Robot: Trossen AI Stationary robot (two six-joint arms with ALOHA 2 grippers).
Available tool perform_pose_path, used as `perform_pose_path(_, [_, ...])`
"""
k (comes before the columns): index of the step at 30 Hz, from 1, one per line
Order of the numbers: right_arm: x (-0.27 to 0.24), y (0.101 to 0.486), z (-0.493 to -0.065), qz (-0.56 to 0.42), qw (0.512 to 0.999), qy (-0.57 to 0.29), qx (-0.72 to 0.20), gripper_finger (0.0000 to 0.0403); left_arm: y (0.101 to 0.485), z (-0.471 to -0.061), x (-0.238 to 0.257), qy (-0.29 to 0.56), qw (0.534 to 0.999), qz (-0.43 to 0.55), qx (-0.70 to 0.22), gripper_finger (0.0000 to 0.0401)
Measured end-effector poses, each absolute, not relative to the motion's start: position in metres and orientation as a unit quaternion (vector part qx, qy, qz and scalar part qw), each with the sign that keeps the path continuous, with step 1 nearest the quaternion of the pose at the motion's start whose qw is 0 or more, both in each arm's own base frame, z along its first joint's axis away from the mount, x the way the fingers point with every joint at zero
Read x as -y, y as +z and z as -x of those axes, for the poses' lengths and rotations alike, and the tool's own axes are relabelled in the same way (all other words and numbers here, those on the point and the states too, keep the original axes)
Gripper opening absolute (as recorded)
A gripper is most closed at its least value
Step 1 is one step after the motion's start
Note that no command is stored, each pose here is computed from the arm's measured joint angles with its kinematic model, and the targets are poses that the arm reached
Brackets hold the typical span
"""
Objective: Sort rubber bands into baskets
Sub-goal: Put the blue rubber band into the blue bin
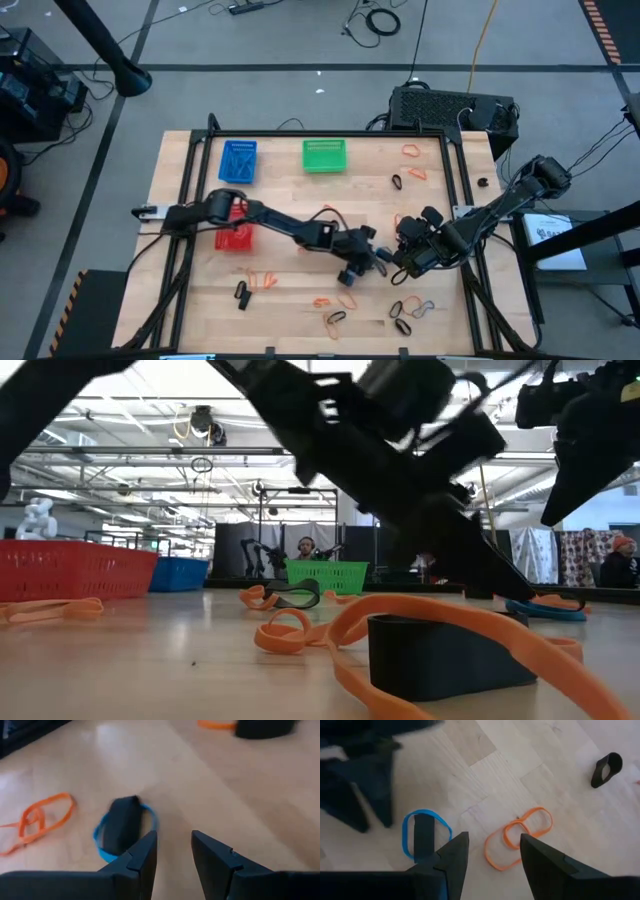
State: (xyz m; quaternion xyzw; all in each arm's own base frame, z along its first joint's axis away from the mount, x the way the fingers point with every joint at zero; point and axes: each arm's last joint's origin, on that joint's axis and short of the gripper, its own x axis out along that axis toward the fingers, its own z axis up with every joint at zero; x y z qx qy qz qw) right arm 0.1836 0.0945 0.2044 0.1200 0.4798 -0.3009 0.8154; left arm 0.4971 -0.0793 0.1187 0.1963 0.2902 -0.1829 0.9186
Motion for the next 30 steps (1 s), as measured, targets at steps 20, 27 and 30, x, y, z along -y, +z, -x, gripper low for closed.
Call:
perform_pose_path(20, [-0.094, 0.205, -0.184, -0.106, 0.819, -0.300, -0.477, 0.0171, 0.102, -0.513, 0.046, -0.221, 0.914, -0.137, -0.313, 0.0130])
perform_pose_path(27, [-0.094, 0.205, -0.184, -0.103, 0.820, -0.299, -0.477, 0.0171, 0.101, -0.513, 0.046, -0.220, 0.914, -0.137, -0.310, 0.0062])
perform_pose_path(30, [-0.094, 0.205, -0.184, -0.103, 0.820, -0.299, -0.477, 0.0171, 0.102, -0.515, 0.045, -0.207, 0.922, -0.119, -0.306, 0.0012])
